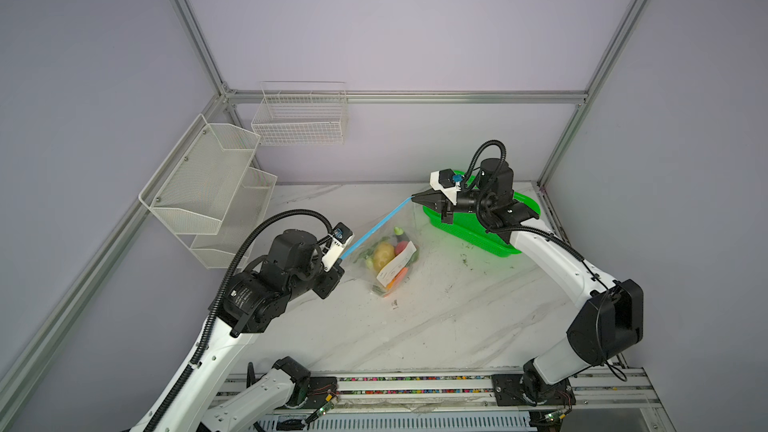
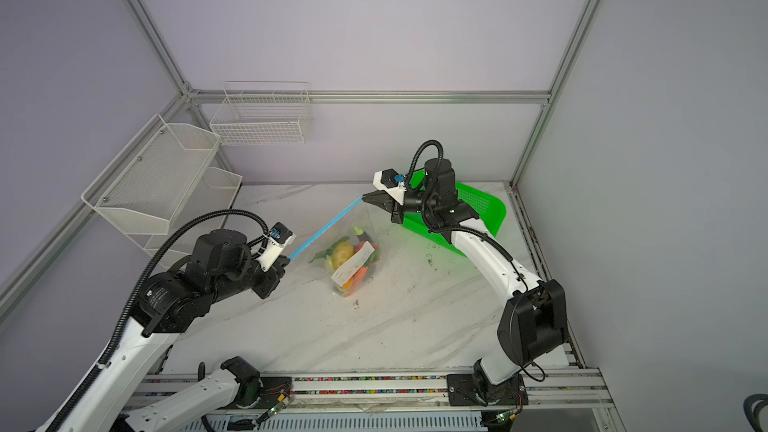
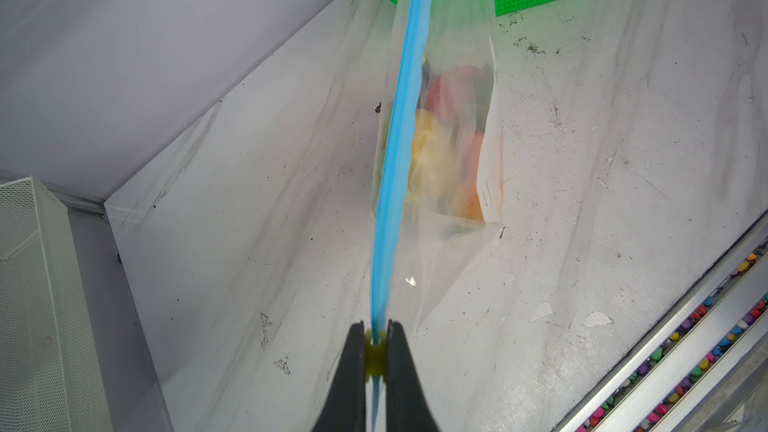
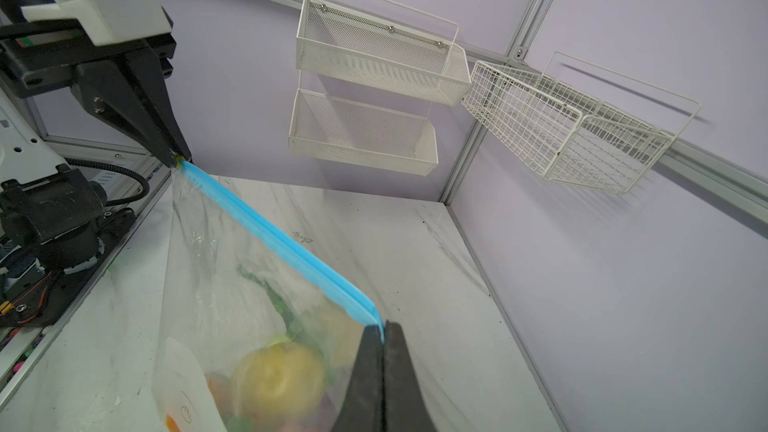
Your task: Place the food in the zip-top bag and seal the zipper
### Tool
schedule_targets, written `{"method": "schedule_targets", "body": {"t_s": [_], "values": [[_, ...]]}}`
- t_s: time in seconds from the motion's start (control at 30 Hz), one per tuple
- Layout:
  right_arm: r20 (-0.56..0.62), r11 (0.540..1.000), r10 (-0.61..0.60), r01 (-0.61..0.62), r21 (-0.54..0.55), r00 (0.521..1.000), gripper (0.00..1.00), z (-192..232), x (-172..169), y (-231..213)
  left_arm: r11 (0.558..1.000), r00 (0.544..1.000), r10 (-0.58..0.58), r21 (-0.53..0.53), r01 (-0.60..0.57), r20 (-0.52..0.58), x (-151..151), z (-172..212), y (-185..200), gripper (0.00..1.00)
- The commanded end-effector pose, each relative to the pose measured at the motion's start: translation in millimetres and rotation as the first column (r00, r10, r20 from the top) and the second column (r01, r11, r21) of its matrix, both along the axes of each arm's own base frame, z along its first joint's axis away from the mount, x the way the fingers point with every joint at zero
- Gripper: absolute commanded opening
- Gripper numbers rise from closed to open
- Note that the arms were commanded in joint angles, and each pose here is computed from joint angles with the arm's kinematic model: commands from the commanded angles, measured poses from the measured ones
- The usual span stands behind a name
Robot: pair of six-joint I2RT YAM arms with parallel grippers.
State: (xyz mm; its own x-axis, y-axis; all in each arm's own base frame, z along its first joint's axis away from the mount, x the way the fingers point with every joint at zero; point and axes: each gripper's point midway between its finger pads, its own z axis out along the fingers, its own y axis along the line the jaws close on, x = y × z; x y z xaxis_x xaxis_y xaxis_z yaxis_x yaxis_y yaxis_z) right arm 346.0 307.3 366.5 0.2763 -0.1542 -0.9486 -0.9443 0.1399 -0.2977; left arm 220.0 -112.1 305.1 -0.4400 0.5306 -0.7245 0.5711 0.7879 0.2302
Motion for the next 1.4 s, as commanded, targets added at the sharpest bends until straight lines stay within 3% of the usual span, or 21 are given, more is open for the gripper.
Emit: {"method": "schedule_targets", "body": {"t_s": [0.0, 0.07, 0.13, 0.33, 0.53, 0.8, 0.93, 1.07, 1.37], "values": [[0.078, 0.999, -0.035, 0.034, 0.019, 0.996, 0.00, 20.8, 7.5, -8.7, 0.998, 0.996, 0.059, 0.033, -0.057, -0.062, -9.6, -16.1, 14.1, 0.05], [0.076, 0.999, -0.035, 0.034, 0.016, 0.997, 0.00, 18.1, 8.8, -8.5, 0.999, 0.997, 0.051, 0.004, -0.051, -0.055, -8.2, -11.0, 9.6, 0.08], [0.069, 0.999, -0.035, 0.034, 0.013, 0.997, 0.00, 16.3, 10.3, -7.5, 0.997, 0.999, 0.036, -0.072, -0.038, -0.032, -0.4, 0.6, -3.5, 0.23], [0.051, 1.000, -0.023, 0.022, 0.019, 0.998, 0.00, 12.9, 11.4, -5.7, 0.953, 0.998, 0.031, -0.303, -0.014, 0.051, 41.8, 51.3, -46.2, 0.30], [0.044, 1.000, -0.009, 0.008, 0.020, 0.999, 0.00, 11.8, 8.5, -4.3, 0.940, 0.987, 0.039, -0.342, 0.016, 0.153, 81.0, 80.7, -66.3, 0.41], [0.047, 1.000, 0.002, -0.003, 0.028, 0.999, 0.00, 14.4, 5.5, -3.3, 0.954, 0.992, -0.024, -0.294, 0.061, 0.128, 111.9, 84.5, -87.8, 0.35], [0.044, 1.000, 0.006, -0.007, 0.028, 0.999, 0.00, 14.1, 4.9, -2.3, 0.951, 0.990, -0.057, -0.293, 0.093, 0.127, 116.1, 85.2, -95.4, 0.27], [0.050, 1.000, 0.000, -0.001, 0.028, 0.999, 0.00, 15.2, 4.4, -3.5, 0.953, 0.990, -0.069, -0.284, 0.102, 0.124, 117.1, 82.3, -97.0, 0.24], [0.050, 1.000, 0.002, -0.003, 0.026, 0.999, 0.00, 15.5, 4.9, -2.7, 0.955, 0.992, -0.104, -0.271, 0.122, 0.078, 115.4, 66.6, -101.4, 0.28]]}}
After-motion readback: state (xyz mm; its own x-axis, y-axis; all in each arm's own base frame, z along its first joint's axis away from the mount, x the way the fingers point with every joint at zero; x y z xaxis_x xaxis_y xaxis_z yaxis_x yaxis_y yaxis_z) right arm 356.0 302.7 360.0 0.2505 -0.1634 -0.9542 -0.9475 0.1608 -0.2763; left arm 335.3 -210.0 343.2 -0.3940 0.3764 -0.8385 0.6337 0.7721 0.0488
